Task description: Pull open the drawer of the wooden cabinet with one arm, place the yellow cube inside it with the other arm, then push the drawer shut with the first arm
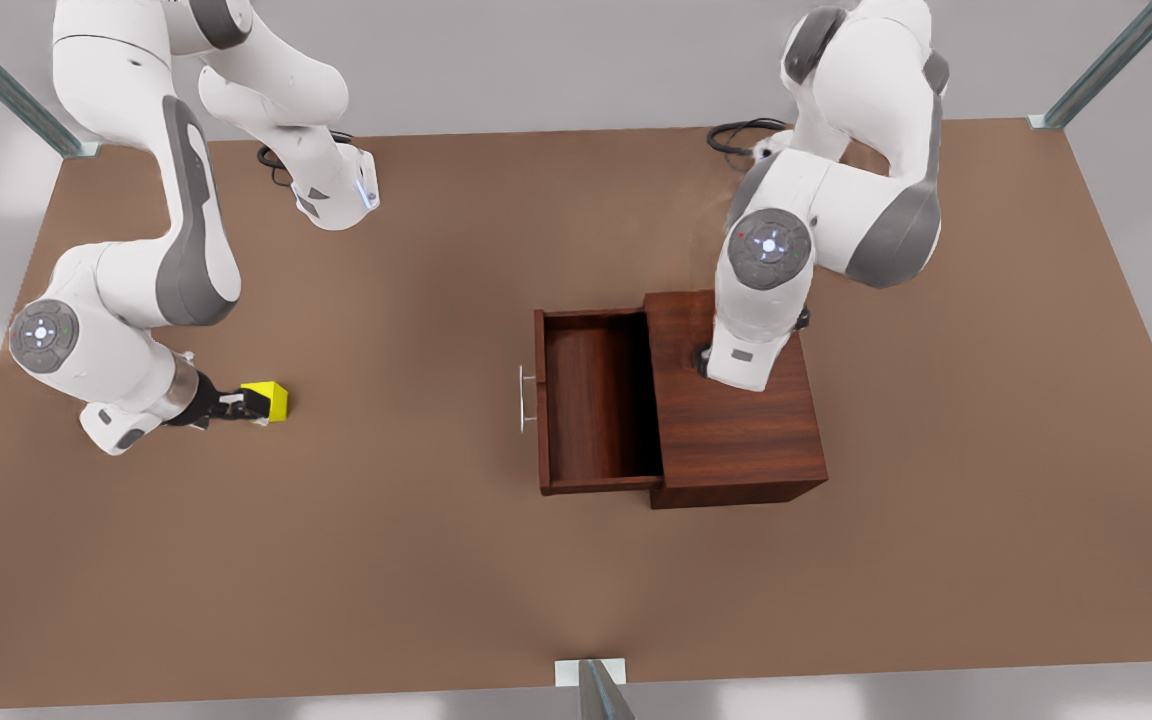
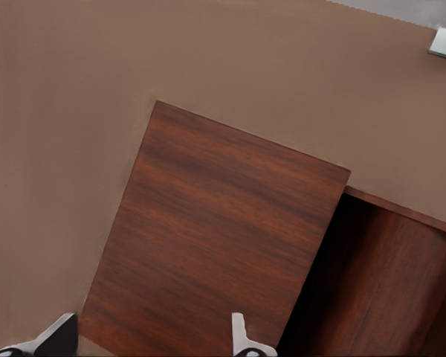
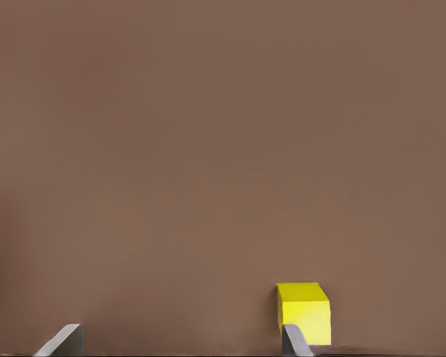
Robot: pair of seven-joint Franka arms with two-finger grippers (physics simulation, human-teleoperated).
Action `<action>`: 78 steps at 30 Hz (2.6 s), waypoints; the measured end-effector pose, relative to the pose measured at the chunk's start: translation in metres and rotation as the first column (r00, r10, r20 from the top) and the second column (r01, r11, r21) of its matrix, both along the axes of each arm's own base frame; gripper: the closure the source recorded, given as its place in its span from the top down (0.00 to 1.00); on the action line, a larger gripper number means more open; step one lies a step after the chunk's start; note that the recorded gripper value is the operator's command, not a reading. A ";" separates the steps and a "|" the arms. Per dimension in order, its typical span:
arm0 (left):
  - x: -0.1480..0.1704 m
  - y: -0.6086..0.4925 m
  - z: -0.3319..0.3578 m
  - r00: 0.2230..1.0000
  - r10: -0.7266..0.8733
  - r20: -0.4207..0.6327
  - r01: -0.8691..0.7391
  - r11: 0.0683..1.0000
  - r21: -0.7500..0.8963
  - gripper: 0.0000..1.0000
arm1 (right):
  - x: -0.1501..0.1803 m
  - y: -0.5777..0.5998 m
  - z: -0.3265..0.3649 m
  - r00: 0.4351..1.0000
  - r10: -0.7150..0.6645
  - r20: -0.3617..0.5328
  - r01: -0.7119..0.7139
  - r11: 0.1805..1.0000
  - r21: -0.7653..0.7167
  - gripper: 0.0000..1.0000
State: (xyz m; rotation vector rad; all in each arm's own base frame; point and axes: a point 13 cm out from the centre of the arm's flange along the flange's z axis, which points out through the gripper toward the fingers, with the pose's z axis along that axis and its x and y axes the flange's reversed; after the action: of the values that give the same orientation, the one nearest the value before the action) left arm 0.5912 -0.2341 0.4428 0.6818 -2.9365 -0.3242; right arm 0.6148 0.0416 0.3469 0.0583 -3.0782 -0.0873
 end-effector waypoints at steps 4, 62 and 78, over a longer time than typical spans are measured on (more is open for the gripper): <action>-0.063 0.173 -0.045 0.989 0.114 -0.098 -0.123 0.988 -0.088 1.00 | -0.046 0.000 -0.061 0.990 -0.011 -0.139 0.009 1.000 -0.015 1.00; -0.052 0.202 -0.059 0.918 -0.397 -0.002 0.377 0.873 -0.311 1.00 | -0.118 -0.126 -0.304 0.996 -0.034 -0.081 0.026 0.995 -0.097 1.00; -0.053 0.202 -0.060 0.913 -0.407 -0.002 0.386 0.868 -0.313 1.00 | -0.108 -0.132 -0.291 0.999 -0.017 -0.043 0.012 0.995 -0.099 0.64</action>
State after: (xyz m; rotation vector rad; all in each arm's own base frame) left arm 0.5386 -0.0322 0.3830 0.0179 -2.9430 0.0819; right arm 0.5068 -0.0900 0.0560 0.0287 -3.0336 0.0624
